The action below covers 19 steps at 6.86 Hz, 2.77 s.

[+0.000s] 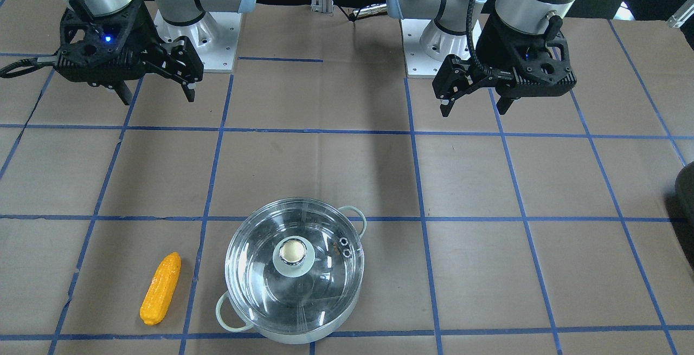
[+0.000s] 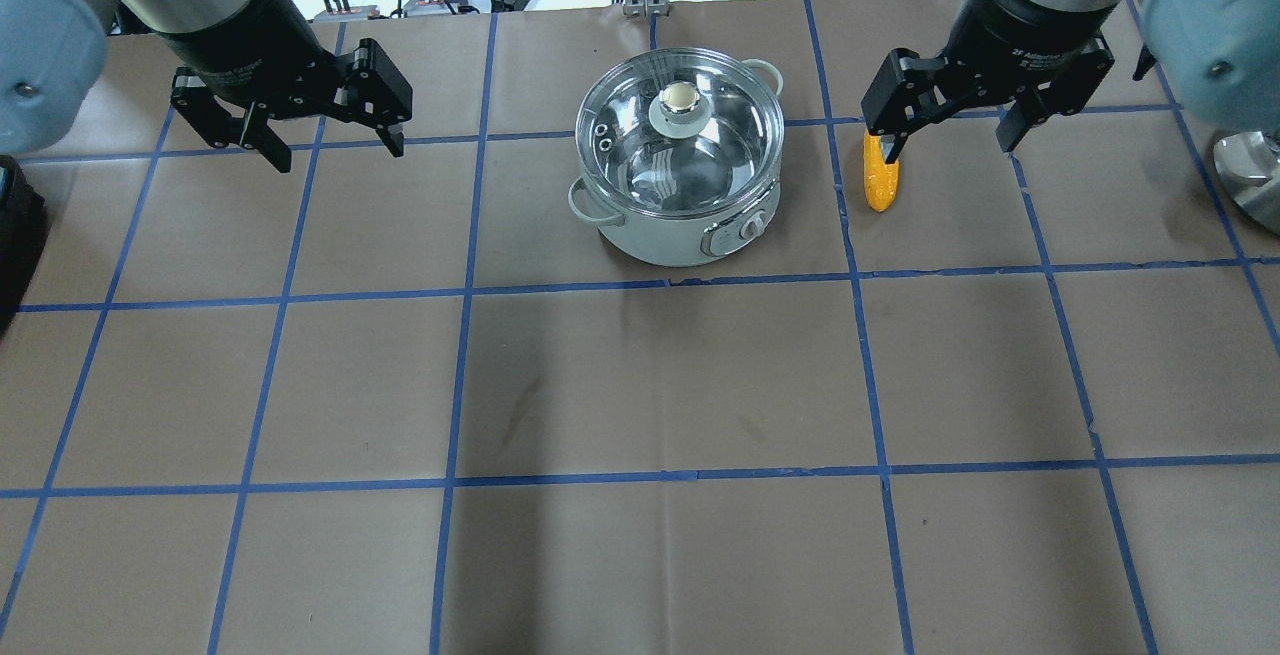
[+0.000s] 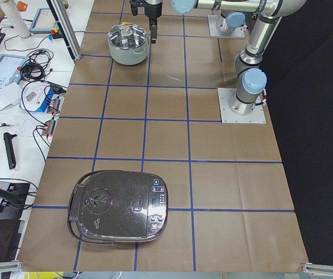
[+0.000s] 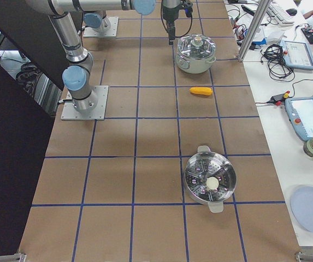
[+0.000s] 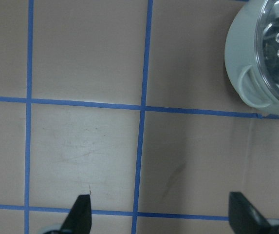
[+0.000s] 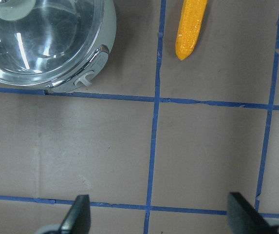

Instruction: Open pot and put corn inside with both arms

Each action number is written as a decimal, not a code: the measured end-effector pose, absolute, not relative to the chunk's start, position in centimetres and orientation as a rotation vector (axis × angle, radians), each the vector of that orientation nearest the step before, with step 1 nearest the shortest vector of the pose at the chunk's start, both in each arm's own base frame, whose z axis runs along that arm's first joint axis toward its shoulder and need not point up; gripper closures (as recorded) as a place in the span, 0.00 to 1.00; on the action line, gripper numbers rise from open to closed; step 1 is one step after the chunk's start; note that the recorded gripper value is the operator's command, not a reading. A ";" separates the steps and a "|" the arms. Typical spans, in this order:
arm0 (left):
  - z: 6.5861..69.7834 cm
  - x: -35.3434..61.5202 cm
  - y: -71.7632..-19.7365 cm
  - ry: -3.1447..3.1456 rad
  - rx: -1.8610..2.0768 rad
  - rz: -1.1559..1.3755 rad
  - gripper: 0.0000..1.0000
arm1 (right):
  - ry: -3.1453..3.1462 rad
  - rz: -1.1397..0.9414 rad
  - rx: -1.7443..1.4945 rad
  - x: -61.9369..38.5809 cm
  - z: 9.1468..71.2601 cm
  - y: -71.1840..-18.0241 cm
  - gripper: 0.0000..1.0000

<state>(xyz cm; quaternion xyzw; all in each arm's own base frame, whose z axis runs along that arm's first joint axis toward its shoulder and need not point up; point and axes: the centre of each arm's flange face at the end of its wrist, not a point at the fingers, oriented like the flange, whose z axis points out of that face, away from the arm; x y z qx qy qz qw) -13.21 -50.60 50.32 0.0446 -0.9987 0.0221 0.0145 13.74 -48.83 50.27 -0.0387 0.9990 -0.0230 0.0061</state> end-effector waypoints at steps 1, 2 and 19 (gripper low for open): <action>50.3 -13.2 -50.7 -3.109 0.139 0.069 0.00 | 3.126 -0.072 -0.121 13.7 50.3 -48.8 0.00; 50.4 -13.2 -50.7 -3.110 0.139 0.071 0.00 | 3.126 -0.074 -0.120 13.8 50.3 -48.8 0.00; 35.0 -40.0 -65.3 -3.019 -0.010 0.260 0.80 | 3.128 -0.086 0.000 7.4 21.4 -67.3 0.03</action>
